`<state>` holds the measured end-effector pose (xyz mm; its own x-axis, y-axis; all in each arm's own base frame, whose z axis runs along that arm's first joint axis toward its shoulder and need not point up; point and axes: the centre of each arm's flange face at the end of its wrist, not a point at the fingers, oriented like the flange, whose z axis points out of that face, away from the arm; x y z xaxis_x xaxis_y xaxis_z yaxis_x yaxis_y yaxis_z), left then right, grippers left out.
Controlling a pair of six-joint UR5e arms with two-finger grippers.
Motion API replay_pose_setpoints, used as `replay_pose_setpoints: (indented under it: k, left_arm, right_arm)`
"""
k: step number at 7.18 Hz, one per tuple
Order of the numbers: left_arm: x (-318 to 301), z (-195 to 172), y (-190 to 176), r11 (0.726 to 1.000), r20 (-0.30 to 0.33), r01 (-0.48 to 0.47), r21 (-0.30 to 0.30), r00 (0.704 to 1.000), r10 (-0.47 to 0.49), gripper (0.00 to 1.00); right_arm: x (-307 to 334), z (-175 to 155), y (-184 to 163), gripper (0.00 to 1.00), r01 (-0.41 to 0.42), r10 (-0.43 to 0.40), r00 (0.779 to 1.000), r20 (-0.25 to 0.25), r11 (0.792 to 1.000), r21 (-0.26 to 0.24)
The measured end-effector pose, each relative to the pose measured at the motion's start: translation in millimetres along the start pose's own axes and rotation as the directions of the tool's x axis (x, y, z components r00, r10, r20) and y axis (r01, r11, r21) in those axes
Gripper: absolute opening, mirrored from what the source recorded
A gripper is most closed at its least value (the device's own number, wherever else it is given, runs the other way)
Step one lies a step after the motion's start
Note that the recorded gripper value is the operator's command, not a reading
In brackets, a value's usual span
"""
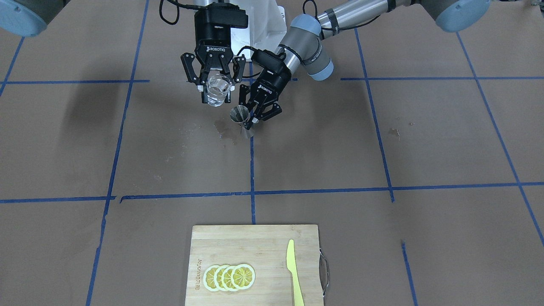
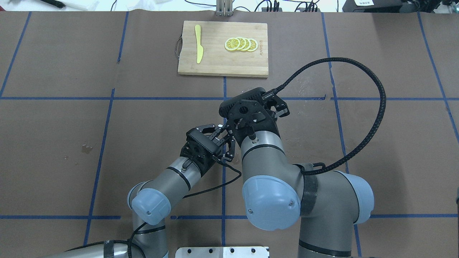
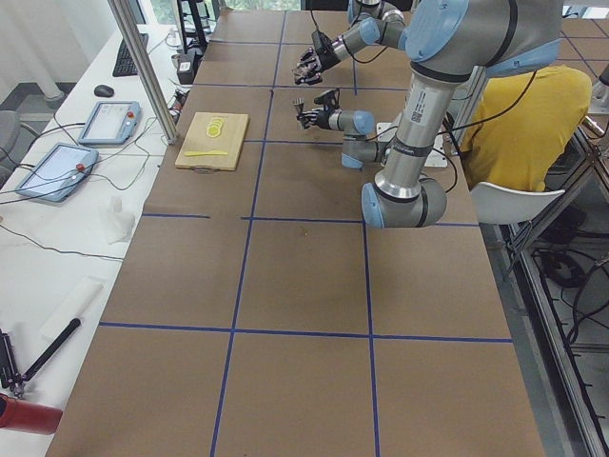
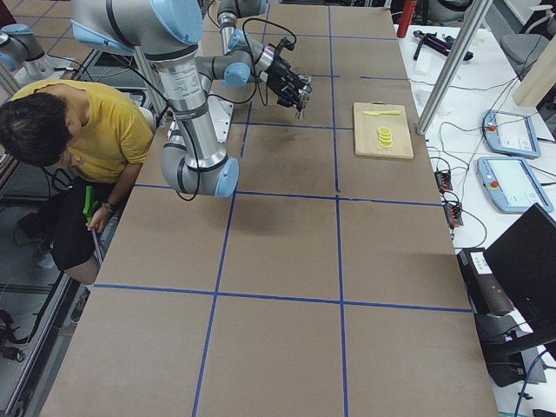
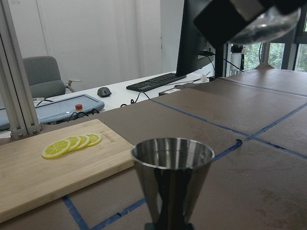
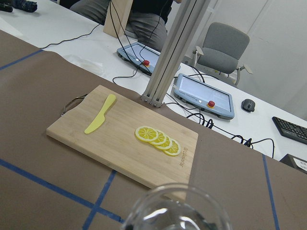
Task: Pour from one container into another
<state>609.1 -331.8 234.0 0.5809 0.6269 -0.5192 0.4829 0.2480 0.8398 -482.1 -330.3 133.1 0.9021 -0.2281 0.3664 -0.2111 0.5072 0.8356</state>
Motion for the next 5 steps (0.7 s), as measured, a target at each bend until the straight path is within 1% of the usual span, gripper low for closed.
replay_pose_setpoints:
  k: [2,5]
  left_arm:
    - [1.3,-0.1,0.0,1.000,-0.011,-0.003,-0.006,1.000,0.003,0.00]
    - [0.7,0.0,0.5,1.000,-0.009,-0.007,-0.007,1.000,0.007,0.00]
  right_arm:
    - [-0.7,2.6,-1.9,0.14,0.040,-0.040,0.999,0.000,0.999,-0.005]
    - [-5.2,2.3,-6.1,0.15,0.114,-0.114,0.993,-0.016,0.993,-0.031]
